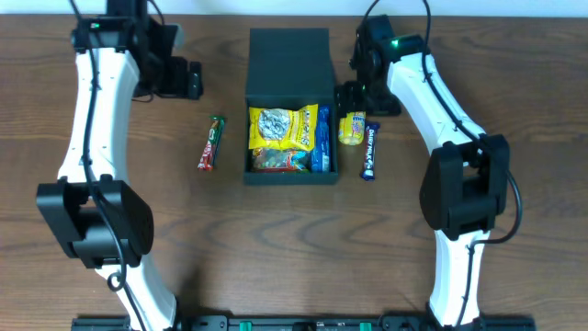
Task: Pack container
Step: 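Grasp the yellow Mentos bottle with the right gripper and lift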
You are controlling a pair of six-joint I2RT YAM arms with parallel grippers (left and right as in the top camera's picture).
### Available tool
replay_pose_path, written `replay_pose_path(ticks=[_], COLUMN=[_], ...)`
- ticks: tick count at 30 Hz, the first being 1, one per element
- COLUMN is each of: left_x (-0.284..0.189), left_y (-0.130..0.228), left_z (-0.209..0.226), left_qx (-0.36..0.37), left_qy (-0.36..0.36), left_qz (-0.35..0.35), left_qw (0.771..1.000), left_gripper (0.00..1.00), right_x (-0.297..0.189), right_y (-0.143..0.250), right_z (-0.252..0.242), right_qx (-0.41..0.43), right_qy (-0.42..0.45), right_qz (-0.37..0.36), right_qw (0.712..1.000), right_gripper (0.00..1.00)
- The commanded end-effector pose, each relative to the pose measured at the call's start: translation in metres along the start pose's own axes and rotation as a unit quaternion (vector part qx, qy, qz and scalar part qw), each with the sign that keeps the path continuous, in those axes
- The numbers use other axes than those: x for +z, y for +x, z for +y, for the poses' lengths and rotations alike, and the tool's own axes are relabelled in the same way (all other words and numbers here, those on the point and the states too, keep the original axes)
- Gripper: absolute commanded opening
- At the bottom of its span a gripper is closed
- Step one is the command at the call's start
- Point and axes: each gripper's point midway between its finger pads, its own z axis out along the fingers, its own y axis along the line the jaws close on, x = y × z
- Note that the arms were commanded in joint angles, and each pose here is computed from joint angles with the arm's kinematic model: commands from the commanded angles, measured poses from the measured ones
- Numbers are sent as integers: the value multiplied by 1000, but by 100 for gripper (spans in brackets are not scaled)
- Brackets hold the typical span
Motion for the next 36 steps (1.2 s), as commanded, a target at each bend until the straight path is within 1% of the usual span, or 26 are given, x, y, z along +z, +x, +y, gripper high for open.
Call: replay_pose_path(ticks=[1,2,3,7,10,13,16,18,23,25,27,31,33,34,36], left_x=[16,20,24,30,32,32,32,32,33,37,45,64,69,70,70], left_y=[9,11,15,23,25,23,23,23,24,26,33,55,61,62,61], left_z=[1,1,1,0,0,0,0,0,0,0,1,3,6,8,15], left_qx=[31,32,31,29,28,29,28,28,28,28,26,21,18,15,6], left_qy=[-13,-14,-13,-7,-7,-7,-6,-5,-5,-5,-4,-2,-2,-2,-4], left_qz=[24,28,34,46,49,46,46,46,47,49,58,90,96,96,91], left_qw=[999,999,999,998,998,998,999,999,998,998,998,996,995,995,996], left_gripper=[95,95,95,95,95,95,95,95,95,95,95,95,95,95,95], right_x=[7,10,14,29,37,41,45,46,43,36,19,-41,-73,-89,-113], right_y=[6,8,10,15,16,15,12,12,6,-2,-16,-52,-62,-63,-50], right_z=[5,4,3,1,0,0,0,0,-2,-3,-3,4,18,32,66], right_qx=[23,30,37,40,39,39,36,30,-3,-22,-41,-109,-168,-215,-325], right_qy=[-5,-3,-3,-3,-4,-5,-6,-6,-7,-9,-10,-14,-25,-43,-90], right_qz=[8,11,14,15,11,8,3,3,-5,-16,-35,-92,-119,-131,-138], right_qw=[1000,999,999,999,999,999,999,1000,1000,1000,998,990,978,967,931], right_gripper=[86,83,78,73,72,66,55,51,40,33,29,27,25,24,25])
